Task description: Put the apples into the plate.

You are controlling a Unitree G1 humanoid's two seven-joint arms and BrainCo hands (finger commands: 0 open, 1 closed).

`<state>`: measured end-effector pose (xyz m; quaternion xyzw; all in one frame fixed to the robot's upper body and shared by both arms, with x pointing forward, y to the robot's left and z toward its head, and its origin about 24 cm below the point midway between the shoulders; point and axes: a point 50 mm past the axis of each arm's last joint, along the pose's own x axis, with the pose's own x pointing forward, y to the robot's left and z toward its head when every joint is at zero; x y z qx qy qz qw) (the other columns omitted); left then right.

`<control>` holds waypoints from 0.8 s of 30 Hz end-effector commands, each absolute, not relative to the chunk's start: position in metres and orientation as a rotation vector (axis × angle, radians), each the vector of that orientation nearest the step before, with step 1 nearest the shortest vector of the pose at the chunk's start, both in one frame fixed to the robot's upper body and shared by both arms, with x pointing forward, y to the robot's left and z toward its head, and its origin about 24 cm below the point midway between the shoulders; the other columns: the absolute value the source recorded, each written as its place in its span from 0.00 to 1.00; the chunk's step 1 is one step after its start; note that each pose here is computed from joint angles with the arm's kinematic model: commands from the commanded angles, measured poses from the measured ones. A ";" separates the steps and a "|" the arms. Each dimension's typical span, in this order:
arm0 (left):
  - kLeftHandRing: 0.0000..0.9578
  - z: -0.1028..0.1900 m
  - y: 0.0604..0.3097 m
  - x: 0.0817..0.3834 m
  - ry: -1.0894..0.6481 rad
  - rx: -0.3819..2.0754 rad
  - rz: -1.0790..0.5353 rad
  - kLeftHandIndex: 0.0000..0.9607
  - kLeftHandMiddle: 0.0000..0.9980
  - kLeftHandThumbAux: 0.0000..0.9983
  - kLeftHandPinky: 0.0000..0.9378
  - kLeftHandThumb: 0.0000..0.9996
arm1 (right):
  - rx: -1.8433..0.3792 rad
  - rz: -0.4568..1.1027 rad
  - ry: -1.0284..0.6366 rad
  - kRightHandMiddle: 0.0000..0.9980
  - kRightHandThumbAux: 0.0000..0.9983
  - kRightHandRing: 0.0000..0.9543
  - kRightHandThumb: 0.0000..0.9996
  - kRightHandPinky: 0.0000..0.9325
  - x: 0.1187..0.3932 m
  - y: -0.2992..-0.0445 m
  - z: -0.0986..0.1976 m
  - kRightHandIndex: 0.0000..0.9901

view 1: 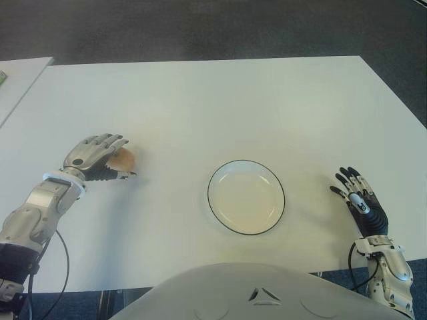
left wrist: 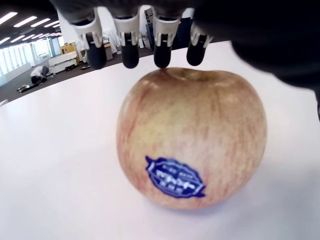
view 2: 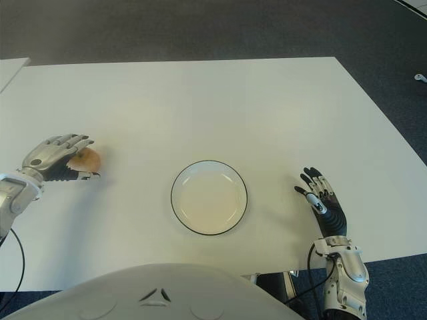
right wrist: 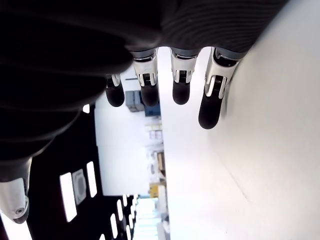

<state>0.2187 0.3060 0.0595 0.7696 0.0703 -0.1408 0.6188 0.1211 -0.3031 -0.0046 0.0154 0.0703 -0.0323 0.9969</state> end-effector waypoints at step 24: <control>0.00 0.038 0.307 0.221 0.165 1.786 -0.310 0.04 0.00 0.27 0.07 0.28 | 0.054 -0.058 0.206 0.03 0.53 0.01 0.13 0.04 0.106 -0.309 -0.010 0.01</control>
